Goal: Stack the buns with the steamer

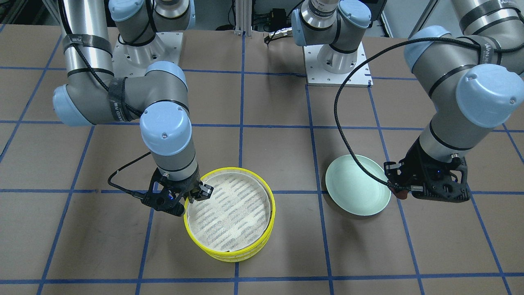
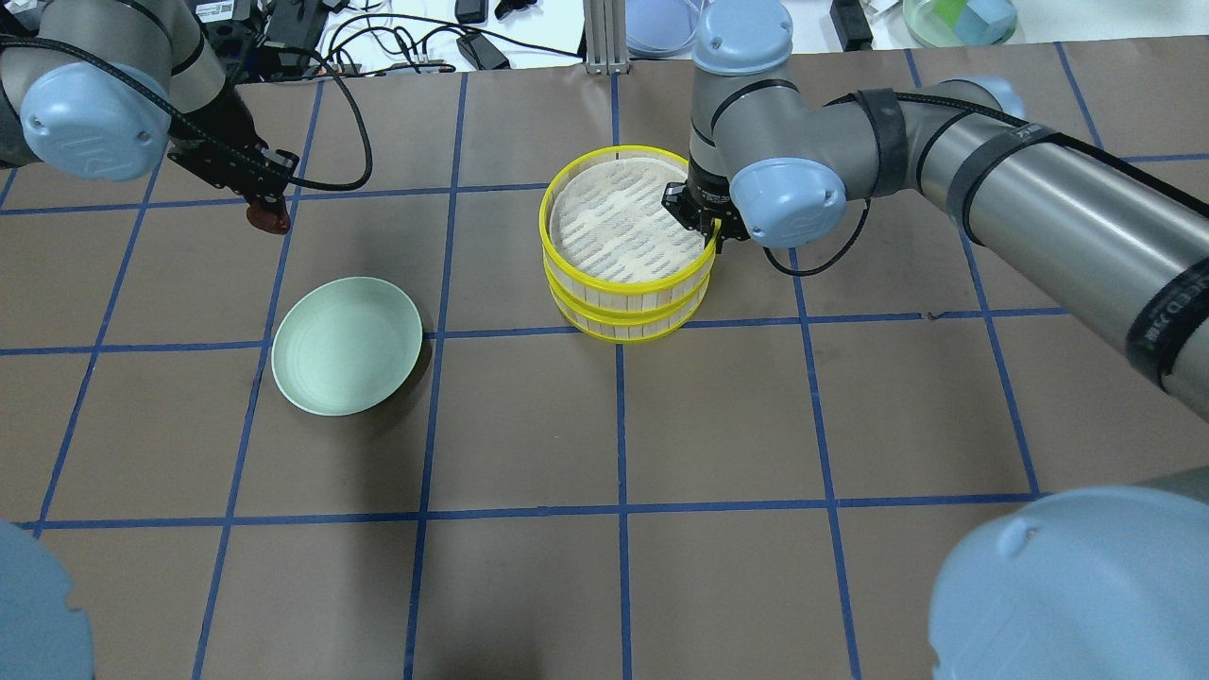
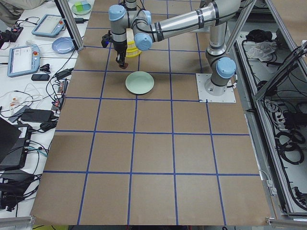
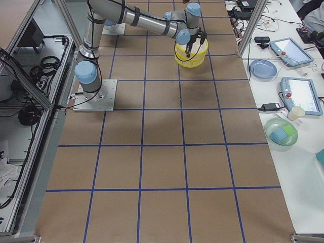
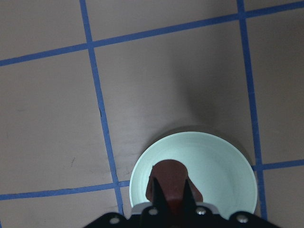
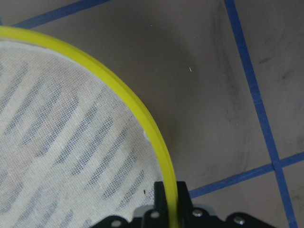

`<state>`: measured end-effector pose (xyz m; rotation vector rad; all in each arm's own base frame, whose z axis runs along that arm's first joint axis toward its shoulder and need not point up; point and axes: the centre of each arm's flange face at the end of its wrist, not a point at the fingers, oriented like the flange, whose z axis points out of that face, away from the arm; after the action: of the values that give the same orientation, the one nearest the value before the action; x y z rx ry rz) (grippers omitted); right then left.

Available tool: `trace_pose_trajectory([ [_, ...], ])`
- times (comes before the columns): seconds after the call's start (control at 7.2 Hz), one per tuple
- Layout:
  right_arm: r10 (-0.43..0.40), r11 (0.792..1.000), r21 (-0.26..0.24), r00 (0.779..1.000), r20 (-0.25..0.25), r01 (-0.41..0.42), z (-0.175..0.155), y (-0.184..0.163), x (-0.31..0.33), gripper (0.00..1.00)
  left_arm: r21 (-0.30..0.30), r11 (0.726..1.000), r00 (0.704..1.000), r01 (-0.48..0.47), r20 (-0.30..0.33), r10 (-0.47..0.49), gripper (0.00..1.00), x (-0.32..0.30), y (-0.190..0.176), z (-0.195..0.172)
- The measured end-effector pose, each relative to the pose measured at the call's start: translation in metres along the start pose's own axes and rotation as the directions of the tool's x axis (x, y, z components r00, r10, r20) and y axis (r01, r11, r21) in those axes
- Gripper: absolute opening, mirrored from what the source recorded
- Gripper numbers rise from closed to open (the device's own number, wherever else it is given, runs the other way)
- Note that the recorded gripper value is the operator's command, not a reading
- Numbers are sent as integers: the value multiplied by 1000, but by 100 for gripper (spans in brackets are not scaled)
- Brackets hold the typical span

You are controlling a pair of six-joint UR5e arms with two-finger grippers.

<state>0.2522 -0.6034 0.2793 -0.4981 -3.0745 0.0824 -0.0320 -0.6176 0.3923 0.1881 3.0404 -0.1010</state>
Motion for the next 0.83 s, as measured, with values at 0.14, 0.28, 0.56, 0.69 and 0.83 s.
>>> trace_pose_trajectory([
  [0.14,0,1000,2,1000,2,0,-2,0,0,0,25,999,999,34,1,-34,0,13,-1,-8],
  [0.28,-1,1000,4,1000,3,1,-3,1,0,0,51,997,998,63,0,-63,0,25,-3,-14],
  [0.56,-4,1000,4,1000,4,4,-4,2,-2,1,90,988,992,128,-23,-127,0,48,-7,-19],
  [0.69,-5,1000,4,1000,4,5,-3,2,-2,32,102,984,989,148,-32,-145,0,58,-8,-20],
  [0.83,-5,1000,4,1000,3,5,-2,2,-2,60,108,981,987,158,-37,-155,0,65,-10,-19],
])
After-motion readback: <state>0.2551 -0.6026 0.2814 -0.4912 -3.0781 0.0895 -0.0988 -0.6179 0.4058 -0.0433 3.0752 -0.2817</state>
